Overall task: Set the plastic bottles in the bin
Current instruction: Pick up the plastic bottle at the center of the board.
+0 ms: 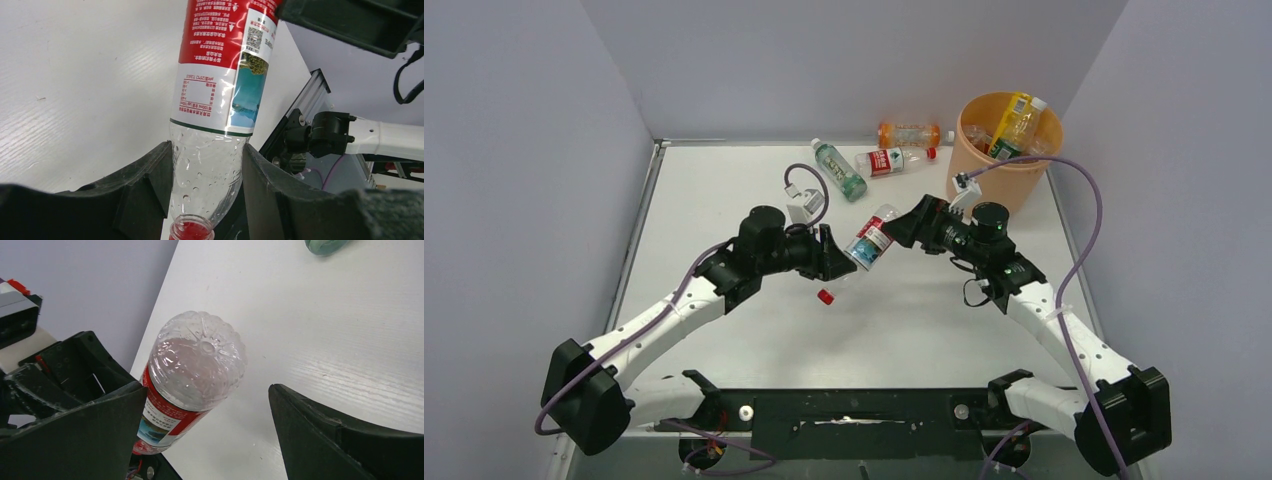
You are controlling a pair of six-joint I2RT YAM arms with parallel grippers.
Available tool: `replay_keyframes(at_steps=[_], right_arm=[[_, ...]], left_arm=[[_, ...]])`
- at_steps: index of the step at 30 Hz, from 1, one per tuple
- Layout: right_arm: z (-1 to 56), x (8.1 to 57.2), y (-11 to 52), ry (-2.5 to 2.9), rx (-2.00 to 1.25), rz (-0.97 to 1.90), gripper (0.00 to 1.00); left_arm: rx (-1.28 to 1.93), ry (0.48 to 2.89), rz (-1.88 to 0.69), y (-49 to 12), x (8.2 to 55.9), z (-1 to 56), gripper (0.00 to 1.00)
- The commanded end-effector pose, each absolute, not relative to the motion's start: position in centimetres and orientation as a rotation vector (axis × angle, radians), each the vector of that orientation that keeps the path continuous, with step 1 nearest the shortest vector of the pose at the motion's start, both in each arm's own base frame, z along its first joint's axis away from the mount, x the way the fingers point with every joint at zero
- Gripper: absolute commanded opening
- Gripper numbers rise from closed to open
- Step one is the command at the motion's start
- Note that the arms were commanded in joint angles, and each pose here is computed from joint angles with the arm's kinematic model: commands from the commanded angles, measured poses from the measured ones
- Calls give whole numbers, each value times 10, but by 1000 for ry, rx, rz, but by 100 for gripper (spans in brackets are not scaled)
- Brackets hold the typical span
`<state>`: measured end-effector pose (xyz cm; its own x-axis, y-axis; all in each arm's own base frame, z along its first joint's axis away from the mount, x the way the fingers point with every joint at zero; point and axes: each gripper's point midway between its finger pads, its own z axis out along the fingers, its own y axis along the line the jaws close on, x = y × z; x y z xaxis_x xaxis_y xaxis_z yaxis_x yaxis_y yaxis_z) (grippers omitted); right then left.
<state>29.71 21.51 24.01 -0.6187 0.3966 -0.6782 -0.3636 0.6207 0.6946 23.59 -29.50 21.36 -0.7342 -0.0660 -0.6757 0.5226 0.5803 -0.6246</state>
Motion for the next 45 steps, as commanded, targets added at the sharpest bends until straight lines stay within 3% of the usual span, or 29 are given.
replay_keyframes(at_steps=[1, 18, 23, 29, 31, 35, 39, 45], right_arm=[[273, 303, 224, 1876, -26, 1147, 98], [266, 291, 240, 1870, -49, 1290, 98], [259, 288, 237, 1871, -51, 1283, 85], [275, 299, 231, 1847, -87, 1208, 53], [280, 304, 228, 1847, -97, 1174, 52], [296, 318, 217, 1825, -103, 1105, 51], [318, 342, 187, 1788, -71, 1005, 52], [360, 392, 127, 1730, -8, 787, 52]], left_arm=[[395, 1978, -1231, -304, 232, 257, 41], [395, 1977, -1246, -319, 231, 246, 41], [404, 1976, -1257, -325, 233, 245, 43], [412, 1984, -1247, -329, 236, 245, 45], [408, 1982, -1237, -329, 237, 247, 47], [389, 1976, -1179, -322, 242, 256, 56], [369, 1984, -1086, -308, 246, 267, 79], [320, 1956, -997, -288, 248, 293, 82]])
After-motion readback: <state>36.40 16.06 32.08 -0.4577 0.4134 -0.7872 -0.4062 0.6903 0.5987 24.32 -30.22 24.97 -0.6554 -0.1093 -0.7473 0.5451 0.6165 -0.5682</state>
